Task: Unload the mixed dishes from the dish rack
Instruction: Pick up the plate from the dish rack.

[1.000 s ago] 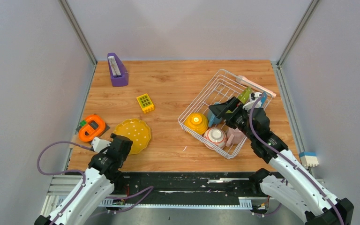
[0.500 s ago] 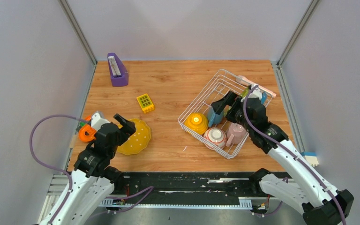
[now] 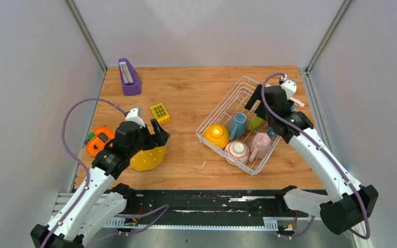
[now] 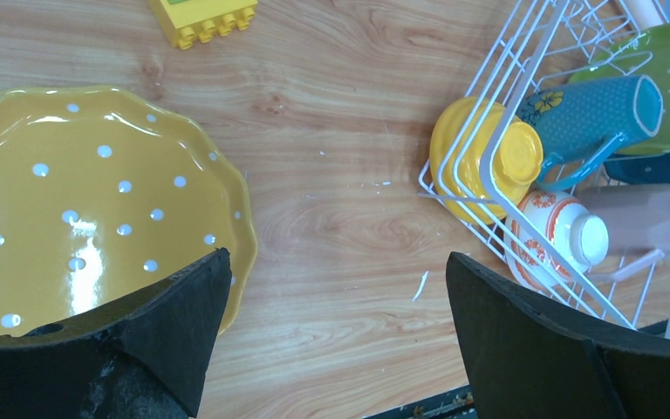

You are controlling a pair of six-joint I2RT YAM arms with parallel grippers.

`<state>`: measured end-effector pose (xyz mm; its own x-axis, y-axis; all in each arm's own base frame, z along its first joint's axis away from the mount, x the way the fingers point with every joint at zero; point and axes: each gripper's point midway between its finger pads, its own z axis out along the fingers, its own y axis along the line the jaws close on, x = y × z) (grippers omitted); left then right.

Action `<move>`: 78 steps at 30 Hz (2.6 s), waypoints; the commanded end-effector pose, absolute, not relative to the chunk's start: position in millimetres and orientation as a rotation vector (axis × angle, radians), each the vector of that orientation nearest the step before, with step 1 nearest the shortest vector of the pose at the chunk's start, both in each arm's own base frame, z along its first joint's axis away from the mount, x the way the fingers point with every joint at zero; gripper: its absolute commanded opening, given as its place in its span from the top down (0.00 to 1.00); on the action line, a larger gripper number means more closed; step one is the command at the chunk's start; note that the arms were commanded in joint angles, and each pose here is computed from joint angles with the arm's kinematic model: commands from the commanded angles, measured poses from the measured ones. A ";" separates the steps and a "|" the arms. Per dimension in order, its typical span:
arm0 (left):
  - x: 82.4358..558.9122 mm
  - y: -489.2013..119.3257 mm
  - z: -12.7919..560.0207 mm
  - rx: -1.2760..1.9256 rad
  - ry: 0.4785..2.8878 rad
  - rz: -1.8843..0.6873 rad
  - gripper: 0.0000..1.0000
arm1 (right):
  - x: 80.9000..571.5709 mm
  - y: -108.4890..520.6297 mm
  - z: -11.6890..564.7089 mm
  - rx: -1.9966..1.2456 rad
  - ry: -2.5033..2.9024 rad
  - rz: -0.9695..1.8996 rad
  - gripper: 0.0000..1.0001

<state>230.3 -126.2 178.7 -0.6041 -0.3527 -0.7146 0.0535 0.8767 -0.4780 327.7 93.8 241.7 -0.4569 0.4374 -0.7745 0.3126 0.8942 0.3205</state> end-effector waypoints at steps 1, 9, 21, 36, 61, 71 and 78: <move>236.6 -130.6 195.8 -0.156 2.077 -0.607 0.00 | 336.9 72.4 244.3 0.592 2.075 0.042 0.05; 236.2 -127.7 189.2 -0.165 2.087 -0.587 0.00 | 354.1 64.0 215.4 0.693 2.110 -0.053 0.11; 236.0 -123.4 183.6 -0.180 2.099 -0.558 0.00 | 377.1 59.1 179.0 0.791 2.135 -0.151 0.30; 235.3 -118.0 180.6 -0.200 2.110 -0.526 0.00 | 373.3 49.0 171.1 0.835 2.109 -0.210 0.59; 236.0 -112.6 177.3 -0.228 2.116 -0.494 0.00 | 378.1 36.9 247.0 0.782 1.952 -0.187 1.00; 235.9 -112.2 176.0 -0.233 2.118 -0.491 0.00 | 373.7 27.8 301.7 0.785 1.819 -0.141 1.00; 235.7 -112.7 176.0 -0.236 2.118 -0.496 0.00 | 365.5 40.8 330.4 0.746 1.775 0.030 1.00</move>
